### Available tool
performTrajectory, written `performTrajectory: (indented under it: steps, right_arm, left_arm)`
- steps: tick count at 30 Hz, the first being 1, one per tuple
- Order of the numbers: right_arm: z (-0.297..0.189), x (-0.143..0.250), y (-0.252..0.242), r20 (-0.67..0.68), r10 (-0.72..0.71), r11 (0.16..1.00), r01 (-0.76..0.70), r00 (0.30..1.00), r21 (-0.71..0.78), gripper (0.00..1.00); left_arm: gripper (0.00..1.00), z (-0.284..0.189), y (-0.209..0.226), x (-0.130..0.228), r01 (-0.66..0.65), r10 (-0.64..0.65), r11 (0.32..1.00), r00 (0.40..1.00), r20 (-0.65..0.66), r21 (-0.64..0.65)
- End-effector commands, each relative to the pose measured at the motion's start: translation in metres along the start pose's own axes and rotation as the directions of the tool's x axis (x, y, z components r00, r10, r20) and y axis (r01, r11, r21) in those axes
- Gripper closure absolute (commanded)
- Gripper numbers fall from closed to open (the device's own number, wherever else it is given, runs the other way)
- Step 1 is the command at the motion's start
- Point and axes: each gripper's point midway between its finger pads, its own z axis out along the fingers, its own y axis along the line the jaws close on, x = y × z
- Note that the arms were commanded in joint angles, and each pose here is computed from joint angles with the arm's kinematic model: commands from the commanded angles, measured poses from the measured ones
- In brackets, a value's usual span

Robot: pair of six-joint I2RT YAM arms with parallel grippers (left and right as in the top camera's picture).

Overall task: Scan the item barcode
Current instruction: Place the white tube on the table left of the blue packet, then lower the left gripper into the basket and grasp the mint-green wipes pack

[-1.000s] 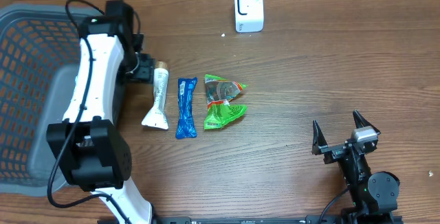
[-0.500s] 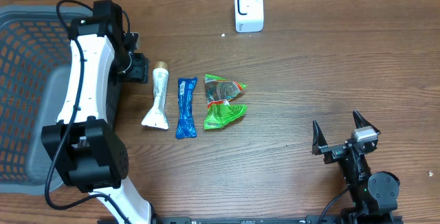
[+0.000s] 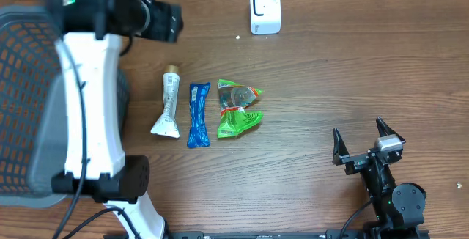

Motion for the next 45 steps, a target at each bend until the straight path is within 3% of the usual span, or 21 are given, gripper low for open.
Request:
performTrajectory:
  steps: [1, 4, 9, 13, 17, 29, 40, 45]
  right_arm:
    - [0.000, 0.002, 0.000, 0.003, -0.001, 1.000, 0.002, 1.000, -0.001, 0.00]
    - [0.000, 0.002, 0.000, 0.004, -0.002, 1.000, 0.002, 1.000, -0.001, 0.00]
    - [0.000, 0.002, 0.000, 0.004, -0.002, 1.000, 0.002, 1.000, -0.001, 0.00]
    - [0.000, 0.002, 0.000, 0.003, -0.001, 1.000, 0.002, 1.000, -0.001, 0.00]
    - [0.000, 0.002, 0.000, 0.003, -0.001, 1.000, 0.002, 1.000, -0.001, 0.00]
    - [0.000, 0.002, 0.000, 0.004, -0.002, 1.000, 0.002, 1.000, -0.001, 0.00]
    - [0.000, 0.002, 0.000, 0.003, -0.001, 1.000, 0.002, 1.000, -0.001, 0.00]
    - [0.000, 0.002, 0.000, 0.004, -0.002, 1.000, 0.002, 1.000, -0.001, 0.00]
  left_arm:
    - [0.17, -0.058, 0.031, -0.012, 0.206, -0.191, 0.975, 0.970, 0.153, -0.088]
    - [0.16, -0.089, 0.081, 0.000, 0.432, -0.381, 0.877, 0.892, 0.241, -0.212]
    - [0.13, -0.111, 0.153, 0.026, 0.702, -0.618, 0.670, 0.708, 0.342, -0.241]
    - [0.13, -0.109, 0.199, 0.057, 0.810, -0.734, 0.519, 0.586, 0.343, -0.275]
    - [0.13, -0.086, 0.224, 0.093, 0.843, -0.815, 0.415, 0.512, 0.271, -0.343]
    - [0.14, 0.029, 0.251, 0.147, 0.865, -0.919, 0.287, 0.370, 0.137, -0.412]
    - [0.17, 0.111, 0.258, 0.198, 0.868, -0.942, 0.244, 0.318, 0.107, -0.432]
    - [0.18, 0.141, 0.257, 0.213, 0.874, -0.938, 0.254, 0.327, 0.113, -0.414]
